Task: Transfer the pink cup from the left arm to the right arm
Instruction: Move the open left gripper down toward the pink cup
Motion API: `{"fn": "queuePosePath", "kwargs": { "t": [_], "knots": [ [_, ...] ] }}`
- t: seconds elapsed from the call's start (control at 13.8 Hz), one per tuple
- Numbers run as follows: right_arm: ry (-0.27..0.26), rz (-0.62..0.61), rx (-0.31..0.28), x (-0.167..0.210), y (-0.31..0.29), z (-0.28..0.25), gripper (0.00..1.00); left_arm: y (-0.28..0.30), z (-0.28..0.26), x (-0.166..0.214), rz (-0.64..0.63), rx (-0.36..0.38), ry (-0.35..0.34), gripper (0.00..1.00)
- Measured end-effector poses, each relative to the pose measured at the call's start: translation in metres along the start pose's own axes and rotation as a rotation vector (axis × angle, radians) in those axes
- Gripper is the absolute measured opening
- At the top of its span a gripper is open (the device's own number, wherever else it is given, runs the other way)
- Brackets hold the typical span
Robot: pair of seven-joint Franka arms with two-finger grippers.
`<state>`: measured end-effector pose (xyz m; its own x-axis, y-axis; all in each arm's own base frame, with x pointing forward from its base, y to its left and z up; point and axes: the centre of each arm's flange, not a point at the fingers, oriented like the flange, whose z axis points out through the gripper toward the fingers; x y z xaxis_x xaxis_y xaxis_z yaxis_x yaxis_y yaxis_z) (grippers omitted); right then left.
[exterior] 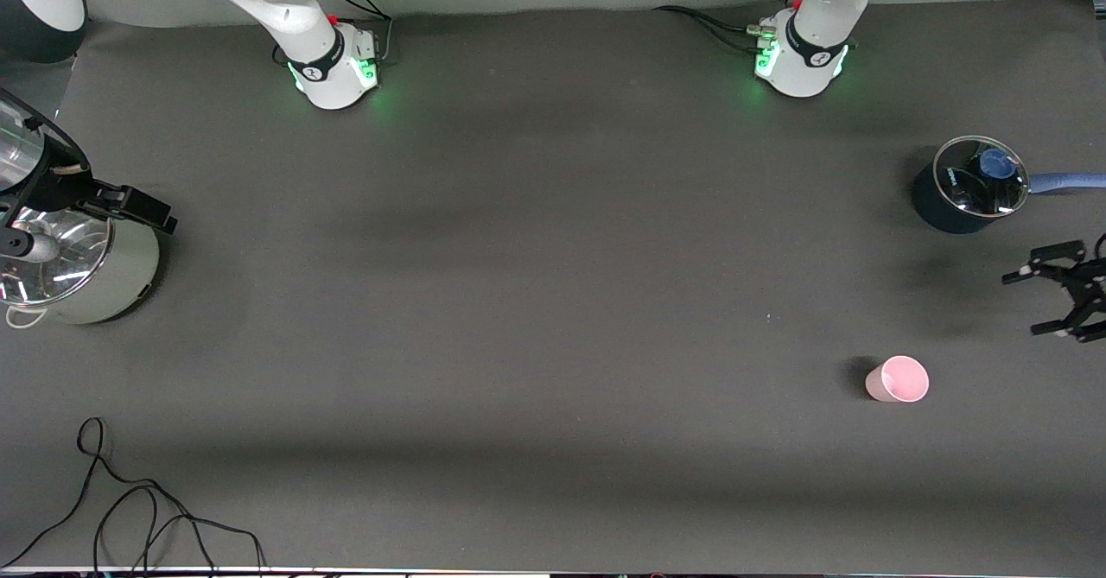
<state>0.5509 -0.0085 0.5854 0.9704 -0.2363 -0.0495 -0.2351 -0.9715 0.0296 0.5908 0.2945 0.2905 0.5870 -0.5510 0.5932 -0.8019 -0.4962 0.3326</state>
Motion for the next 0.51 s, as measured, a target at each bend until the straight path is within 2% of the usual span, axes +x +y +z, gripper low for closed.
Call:
{"fn": "queuePosePath", "kwargs": {
  "t": [0.22,0.51],
  "knots": [
    [-0.001,0.001,0.001,0.000,0.000,0.000,1.00,-0.019,0.040,-0.016,0.022,0.014,0.037,1.00],
    [-0.001,0.000,0.003,0.000,-0.001,0.000,1.00,-0.030,0.086,-0.002,0.038,0.087,0.088,1.00]
  ]
}}
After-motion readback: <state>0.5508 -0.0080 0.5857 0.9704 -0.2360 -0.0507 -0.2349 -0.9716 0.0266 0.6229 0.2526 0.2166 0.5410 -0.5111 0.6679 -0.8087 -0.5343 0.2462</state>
